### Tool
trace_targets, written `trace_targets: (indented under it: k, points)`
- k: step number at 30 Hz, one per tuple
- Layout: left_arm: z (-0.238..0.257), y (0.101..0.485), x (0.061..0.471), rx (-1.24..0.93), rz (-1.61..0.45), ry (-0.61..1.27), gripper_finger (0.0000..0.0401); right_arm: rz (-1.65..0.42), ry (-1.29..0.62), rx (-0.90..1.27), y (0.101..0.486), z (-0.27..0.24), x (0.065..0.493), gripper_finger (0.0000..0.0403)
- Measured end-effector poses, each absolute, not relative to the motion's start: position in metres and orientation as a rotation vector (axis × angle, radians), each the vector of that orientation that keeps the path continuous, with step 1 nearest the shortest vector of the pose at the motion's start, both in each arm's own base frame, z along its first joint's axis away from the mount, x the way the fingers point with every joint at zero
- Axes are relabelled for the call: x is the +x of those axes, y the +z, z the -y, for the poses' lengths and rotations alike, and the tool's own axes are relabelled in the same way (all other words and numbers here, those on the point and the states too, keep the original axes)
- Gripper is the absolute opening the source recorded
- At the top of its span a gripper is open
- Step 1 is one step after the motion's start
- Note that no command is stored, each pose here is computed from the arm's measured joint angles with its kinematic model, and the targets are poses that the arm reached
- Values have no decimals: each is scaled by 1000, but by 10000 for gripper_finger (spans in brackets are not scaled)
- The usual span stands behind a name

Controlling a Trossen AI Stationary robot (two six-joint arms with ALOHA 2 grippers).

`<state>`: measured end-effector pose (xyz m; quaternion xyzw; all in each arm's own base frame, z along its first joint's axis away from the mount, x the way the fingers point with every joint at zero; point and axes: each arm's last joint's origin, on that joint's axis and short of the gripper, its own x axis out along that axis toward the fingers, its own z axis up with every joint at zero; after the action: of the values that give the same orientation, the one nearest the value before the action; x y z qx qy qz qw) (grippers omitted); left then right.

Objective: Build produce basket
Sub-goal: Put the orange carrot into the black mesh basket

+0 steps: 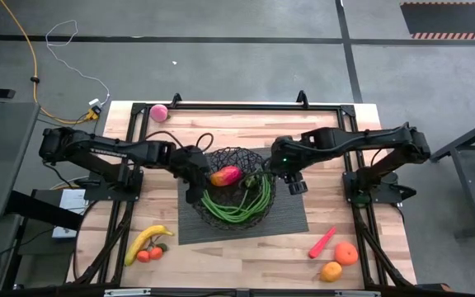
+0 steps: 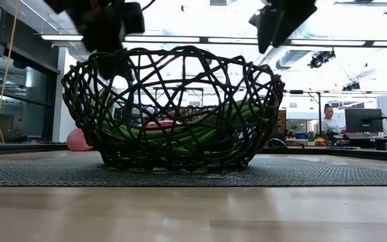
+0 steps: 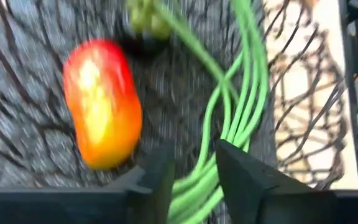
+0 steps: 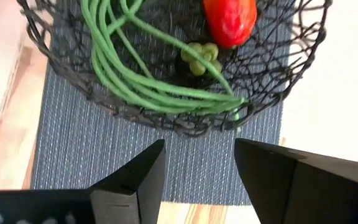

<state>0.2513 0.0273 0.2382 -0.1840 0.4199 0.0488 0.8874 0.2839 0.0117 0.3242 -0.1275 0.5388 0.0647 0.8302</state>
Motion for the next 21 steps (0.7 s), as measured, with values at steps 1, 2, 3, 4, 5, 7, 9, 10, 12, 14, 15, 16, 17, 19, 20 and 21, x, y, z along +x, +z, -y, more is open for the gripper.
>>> trace_targets:
  k: [1, 2, 3, 4, 5, 7, 9, 10, 12, 14, 15, 16, 17, 19, 20, 21]
  points:
    - [-29, 245, 253, -367, -856, 97, 121, -1131, 136, -271, 325, -12, 285, 172]
    - [-31, 251, 255, -351, -839, 94, 132, -1120, 134, -271, 326, -12, 285, 172]
    - [-33, 256, 256, -336, -828, 93, 141, -1117, 134, -271, 326, -12, 285, 172]
    - [-34, 261, 257, -325, -818, 92, 150, -1116, 134, -271, 326, -12, 285, 172]
    - [-37, 267, 258, -314, -807, 94, 157, -1115, 134, -271, 327, -12, 284, 172]
    - [-42, 281, 259, -294, -783, 98, 167, -1118, 134, -271, 327, -12, 284, 172]
    - [-47, 296, 259, -264, -777, 104, 173, -1119, 130, -263, 327, -12, 284, 172]
    - [-50, 306, 258, -248, -775, 105, 174, -1121, 125, -256, 326, -11, 284, 172]
    - [-56, 324, 256, -219, -757, 114, 174, -1132, 105, -227, 326, -10, 283, 172]
    - [-61, 340, 253, -210, -729, 130, 173, -1156, 78, -189, 325, -7, 282, 172]
    - [-63, 347, 250, -207, -704, 140, 173, -1176, 60, -165, 325, -6, 279, 172]
    - [-66, 354, 246, -207, -674, 151, 173, -1192, 39, -138, 325, -4, 277, 172]
    - [-67, 360, 242, -201, -627, 159, 173, -1200, 18, -110, 326, -2, 275, 172]
    - [-67, 371, 233, -190, -529, 170, 173, -1204, -14, -69, 329, 0, 269, 172]
    - [-66, 372, 228, -189, -488, 175, 173, -1190, -25, -56, 330, 0, 267, 172]
    - [-66, 373, 223, -191, -441, 179, 173, -1167, -34, -45, 331, 0, 262, 172]
